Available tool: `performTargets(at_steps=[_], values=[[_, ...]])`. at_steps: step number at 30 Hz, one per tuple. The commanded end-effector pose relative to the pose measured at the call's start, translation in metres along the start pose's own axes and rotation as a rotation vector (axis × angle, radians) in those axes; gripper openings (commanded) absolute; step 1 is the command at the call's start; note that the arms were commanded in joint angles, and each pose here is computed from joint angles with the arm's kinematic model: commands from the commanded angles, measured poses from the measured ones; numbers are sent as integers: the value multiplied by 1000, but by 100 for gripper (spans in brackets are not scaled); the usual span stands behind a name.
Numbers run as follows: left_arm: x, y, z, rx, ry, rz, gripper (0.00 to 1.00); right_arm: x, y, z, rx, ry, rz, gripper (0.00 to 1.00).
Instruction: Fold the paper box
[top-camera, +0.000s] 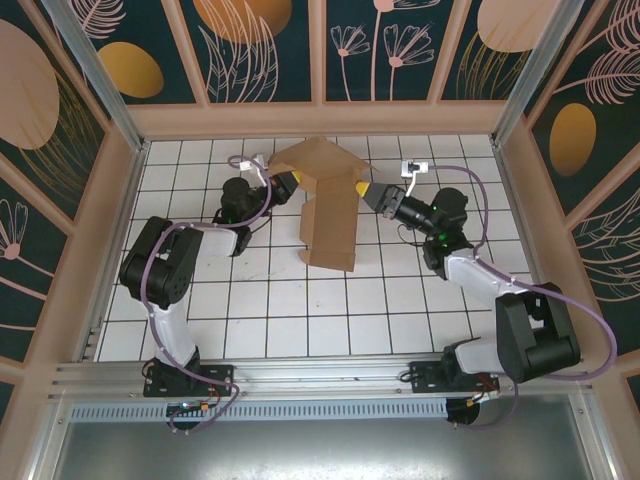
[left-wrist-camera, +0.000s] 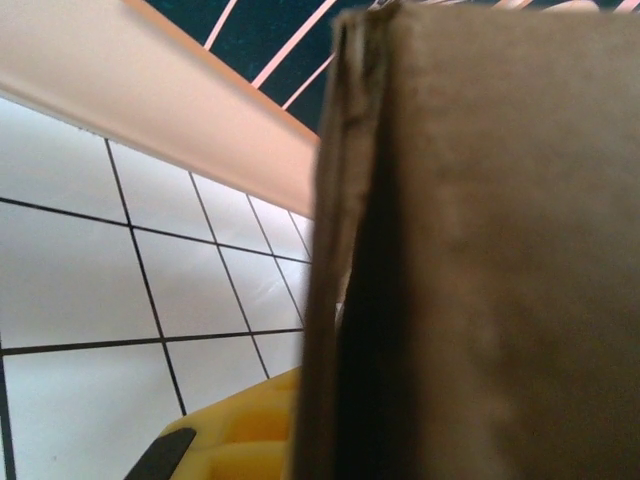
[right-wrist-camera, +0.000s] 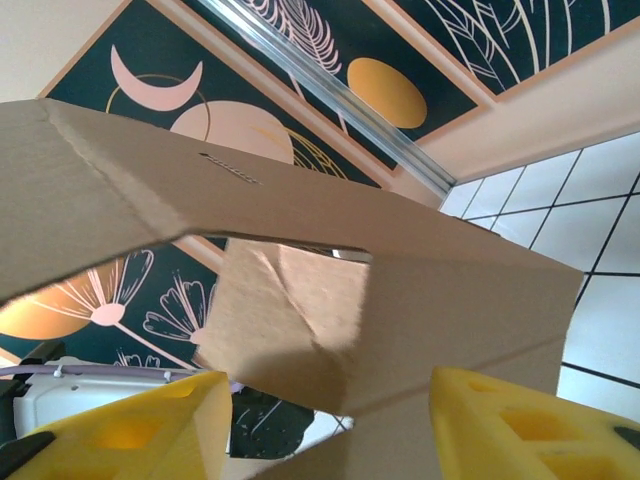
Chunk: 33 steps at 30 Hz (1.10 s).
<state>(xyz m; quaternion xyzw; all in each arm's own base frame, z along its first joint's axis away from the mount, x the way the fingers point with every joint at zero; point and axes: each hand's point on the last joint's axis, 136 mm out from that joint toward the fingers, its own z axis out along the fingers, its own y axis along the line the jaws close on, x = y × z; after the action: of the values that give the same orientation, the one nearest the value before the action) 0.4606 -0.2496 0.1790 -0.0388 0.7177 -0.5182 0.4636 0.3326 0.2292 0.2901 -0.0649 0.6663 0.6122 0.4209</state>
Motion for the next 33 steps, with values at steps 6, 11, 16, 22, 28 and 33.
performTargets(at_steps=[6, 11, 16, 22, 28, 33], values=[[-7, 1, 4, -1, -22, 34, 0, -26, -2, 11, 42, -73, -3, 48], [-7, 4, 4, -11, -24, 33, 0, -20, -11, 18, 69, -37, 7, 42], [-7, 6, 3, -22, -27, 38, 0, -10, -26, 27, 166, 11, -23, 37], [-8, 6, 3, -25, -36, 32, 0, -10, -35, 28, 219, 2, -25, 24], [-9, 13, 2, -53, -49, 33, 0, -12, -40, 26, 257, -22, -14, 3], [-9, 16, 1, -71, -53, 35, 0, -12, -44, 24, 279, -38, -2, 21]])
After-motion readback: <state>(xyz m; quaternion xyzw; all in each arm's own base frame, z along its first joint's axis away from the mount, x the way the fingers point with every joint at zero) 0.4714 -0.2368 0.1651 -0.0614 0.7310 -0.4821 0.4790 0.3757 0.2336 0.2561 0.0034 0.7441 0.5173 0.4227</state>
